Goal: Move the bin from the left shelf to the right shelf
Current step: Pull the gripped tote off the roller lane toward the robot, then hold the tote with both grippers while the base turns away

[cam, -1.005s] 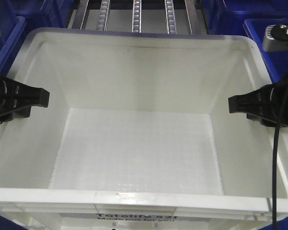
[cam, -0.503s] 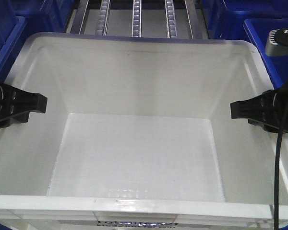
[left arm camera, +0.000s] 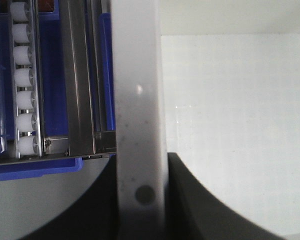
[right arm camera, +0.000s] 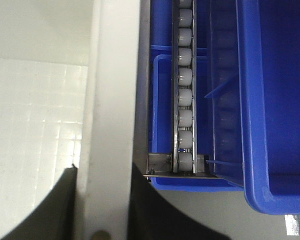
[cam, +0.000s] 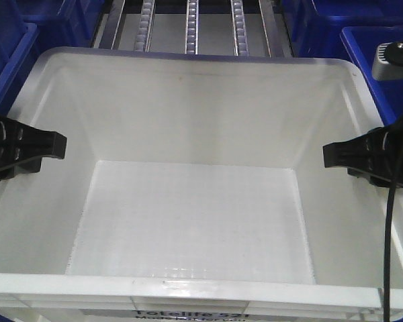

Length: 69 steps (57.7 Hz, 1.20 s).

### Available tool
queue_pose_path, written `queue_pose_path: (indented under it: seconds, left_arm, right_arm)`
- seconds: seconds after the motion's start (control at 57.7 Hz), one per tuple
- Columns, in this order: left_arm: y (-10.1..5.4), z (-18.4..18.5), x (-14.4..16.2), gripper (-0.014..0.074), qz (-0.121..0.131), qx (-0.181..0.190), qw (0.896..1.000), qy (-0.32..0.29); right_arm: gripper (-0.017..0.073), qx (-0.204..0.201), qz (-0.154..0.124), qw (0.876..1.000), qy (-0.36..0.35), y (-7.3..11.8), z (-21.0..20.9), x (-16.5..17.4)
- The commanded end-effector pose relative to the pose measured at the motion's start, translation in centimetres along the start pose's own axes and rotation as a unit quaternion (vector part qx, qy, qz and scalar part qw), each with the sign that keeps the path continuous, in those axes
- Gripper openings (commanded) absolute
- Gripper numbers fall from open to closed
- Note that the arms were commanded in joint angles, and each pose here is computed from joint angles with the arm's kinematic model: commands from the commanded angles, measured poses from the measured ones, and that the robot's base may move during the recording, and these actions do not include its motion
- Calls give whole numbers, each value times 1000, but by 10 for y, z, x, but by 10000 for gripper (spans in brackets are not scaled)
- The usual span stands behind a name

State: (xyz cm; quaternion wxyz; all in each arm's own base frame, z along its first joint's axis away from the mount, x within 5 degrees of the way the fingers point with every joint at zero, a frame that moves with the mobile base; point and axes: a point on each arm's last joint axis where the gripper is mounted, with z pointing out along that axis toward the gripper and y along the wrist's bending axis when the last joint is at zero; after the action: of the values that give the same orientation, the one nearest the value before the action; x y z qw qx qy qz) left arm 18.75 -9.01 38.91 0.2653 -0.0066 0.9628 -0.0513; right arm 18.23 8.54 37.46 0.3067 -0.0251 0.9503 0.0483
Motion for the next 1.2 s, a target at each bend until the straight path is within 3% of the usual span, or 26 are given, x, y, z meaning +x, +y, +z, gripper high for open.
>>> queue_pose_path:
  seconds: [0.0, 1.179]
  left_arm:
    - [-1, -21, -9, -8, 6, 32, 997, -73]
    - [-1, -21, -9, -7, 6, 32, 997, -72]
  right_arm:
    - [2, -18, -5, 996, -84, -1, -19, -14]
    - [2, -11, -5, 997, -72, -2, -19, -12]
